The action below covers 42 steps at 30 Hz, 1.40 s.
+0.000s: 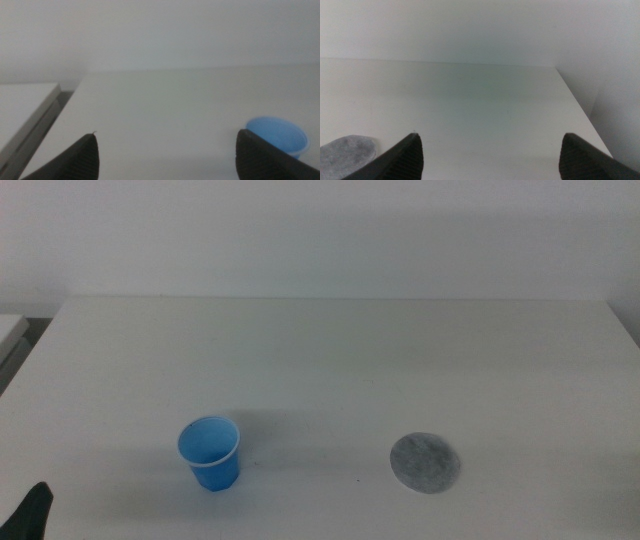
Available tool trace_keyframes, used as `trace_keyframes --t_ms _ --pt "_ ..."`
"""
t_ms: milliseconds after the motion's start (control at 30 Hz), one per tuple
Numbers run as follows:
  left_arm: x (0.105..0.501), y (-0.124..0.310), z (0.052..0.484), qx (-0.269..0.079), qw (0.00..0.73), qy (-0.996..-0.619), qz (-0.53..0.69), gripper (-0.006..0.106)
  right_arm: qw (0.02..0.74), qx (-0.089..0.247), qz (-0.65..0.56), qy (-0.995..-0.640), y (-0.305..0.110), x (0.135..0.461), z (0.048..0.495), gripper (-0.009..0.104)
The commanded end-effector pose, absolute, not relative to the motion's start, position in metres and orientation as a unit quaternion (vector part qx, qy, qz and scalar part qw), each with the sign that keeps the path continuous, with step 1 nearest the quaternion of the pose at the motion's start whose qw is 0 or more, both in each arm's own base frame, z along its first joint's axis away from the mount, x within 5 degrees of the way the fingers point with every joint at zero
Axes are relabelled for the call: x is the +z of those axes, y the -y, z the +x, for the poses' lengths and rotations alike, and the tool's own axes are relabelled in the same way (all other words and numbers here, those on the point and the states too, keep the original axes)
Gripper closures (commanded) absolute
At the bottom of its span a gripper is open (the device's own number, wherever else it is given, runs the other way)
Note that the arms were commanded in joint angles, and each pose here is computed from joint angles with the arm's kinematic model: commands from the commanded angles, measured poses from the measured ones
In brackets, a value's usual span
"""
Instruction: Place an empty cup on a cup mat.
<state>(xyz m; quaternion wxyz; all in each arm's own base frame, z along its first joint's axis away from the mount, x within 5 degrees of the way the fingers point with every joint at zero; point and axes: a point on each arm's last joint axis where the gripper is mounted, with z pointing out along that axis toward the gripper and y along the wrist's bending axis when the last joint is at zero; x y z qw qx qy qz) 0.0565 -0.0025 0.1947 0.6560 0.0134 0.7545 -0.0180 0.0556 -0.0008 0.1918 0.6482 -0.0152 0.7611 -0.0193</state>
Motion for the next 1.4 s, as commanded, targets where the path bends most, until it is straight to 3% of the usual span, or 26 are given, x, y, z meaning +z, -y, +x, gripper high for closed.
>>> trace_keyframes --t_ms 0,267,367,567,867,1267,1367 --pt "0.209 0.003 0.060 -0.020 0.646 -0.763 0.014 0.007 0.651 -0.023 -0.019 -0.758 0.001 0.192 0.055 0.002" --pt "0.302 0.009 0.121 -0.043 0.479 -0.877 0.000 0.007 0.651 -0.023 -0.019 -0.758 0.001 0.192 0.055 0.002" --pt "0.322 0.016 0.148 -0.070 0.380 -0.922 -0.001 0.007 0.651 -0.023 -0.019 -0.758 0.001 0.192 0.055 0.002" --pt "0.326 0.031 0.214 -0.086 0.164 -0.982 0.022 0.007 0.651 -0.023 -0.019 -0.758 0.001 0.192 0.055 0.002" --pt "0.276 0.080 0.294 -0.075 0.070 -0.993 0.061 0.007 0.651 -0.023 -0.019 -0.758 0.001 0.192 0.055 0.002" --pt "0.202 0.090 0.327 -0.052 -0.003 -0.995 0.079 0.007 0.651 -0.023 -0.019 -0.758 0.001 0.192 0.055 0.002" --pt "0.196 0.090 0.330 -0.050 0.000 -0.996 0.078 0.015 0.651 -0.023 -0.019 -0.758 0.001 0.192 0.055 0.002"
